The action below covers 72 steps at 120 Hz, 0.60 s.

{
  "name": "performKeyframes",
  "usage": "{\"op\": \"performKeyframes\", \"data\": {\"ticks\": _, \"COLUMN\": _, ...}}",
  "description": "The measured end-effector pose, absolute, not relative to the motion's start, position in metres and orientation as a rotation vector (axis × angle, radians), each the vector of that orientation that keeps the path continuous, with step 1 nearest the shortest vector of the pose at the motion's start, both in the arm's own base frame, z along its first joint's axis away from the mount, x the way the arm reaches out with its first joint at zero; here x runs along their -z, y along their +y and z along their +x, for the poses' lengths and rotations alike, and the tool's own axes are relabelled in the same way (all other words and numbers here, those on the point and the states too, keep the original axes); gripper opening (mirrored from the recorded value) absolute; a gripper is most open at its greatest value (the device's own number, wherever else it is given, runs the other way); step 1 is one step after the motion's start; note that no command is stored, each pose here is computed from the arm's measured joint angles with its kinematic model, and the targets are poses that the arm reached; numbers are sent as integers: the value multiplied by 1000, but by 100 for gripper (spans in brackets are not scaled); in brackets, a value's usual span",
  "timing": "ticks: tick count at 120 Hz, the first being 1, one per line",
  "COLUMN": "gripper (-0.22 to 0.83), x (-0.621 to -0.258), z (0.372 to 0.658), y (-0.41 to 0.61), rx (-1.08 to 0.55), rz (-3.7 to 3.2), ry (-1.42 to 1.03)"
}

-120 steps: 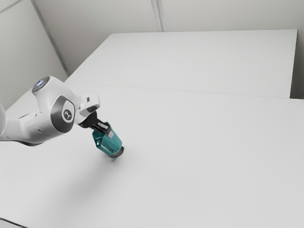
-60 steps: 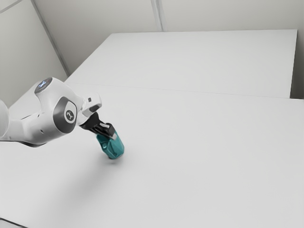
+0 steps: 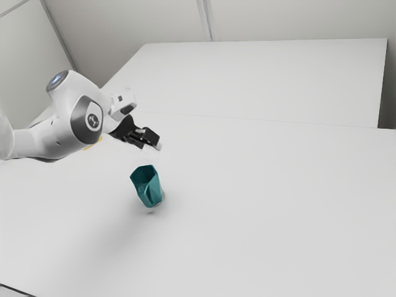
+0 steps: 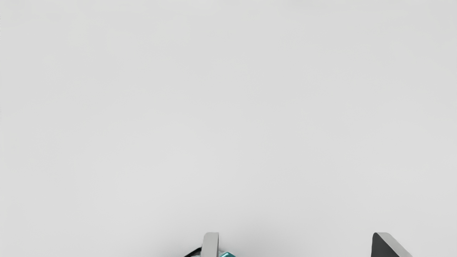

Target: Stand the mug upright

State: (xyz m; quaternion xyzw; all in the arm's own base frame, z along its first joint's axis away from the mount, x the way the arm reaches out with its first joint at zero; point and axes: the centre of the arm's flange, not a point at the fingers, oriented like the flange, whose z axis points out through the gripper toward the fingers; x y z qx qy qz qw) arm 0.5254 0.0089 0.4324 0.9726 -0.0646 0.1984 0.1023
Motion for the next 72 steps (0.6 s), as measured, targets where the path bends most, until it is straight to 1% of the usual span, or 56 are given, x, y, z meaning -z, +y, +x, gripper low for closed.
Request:
{"op": "performKeyframes", "data": {"ticks": 6, "gripper": 47, "x": -450, "z": 556, "y": 6, "rx": -572, "rz": 2893, "ry": -250}}
{"op": "performKeyframes", "data": {"ticks": 11, "gripper": 48, "x": -462, "z": 573, "y": 2, "rx": -546, "rz": 2916, "ry": -300}}
{"op": "performKeyframes", "data": {"ticks": 21, "gripper": 53, "x": -480, "z": 583, "y": -4, "rx": -476, "rz": 2949, "ry": -369}}
{"op": "performKeyframes", "data": {"ticks": 31, "gripper": 56, "x": -531, "z": 594, "y": -9, "rx": -469, "rz": 2996, "ry": -449}}
{"op": "performKeyframes", "data": {"ticks": 41, "gripper": 57, "x": -579, "z": 596, "y": -11, "rx": -453, "rz": 3033, "ry": -490}}
{"op": "performKeyframes", "data": {"ticks": 55, "gripper": 59, "x": -622, "z": 585, "y": -14, "rx": -404, "rz": 3059, "ry": -500}}
{"op": "performKeyframes", "data": {"ticks": 62, "gripper": 60, "x": -634, "z": 580, "y": -15, "rx": -370, "rz": 3067, "ry": -497}}
{"op": "performKeyframes", "data": {"ticks": 72, "gripper": 60, "x": -635, "z": 577, "y": -16, "rx": -308, "rz": 3074, "ry": -485}}
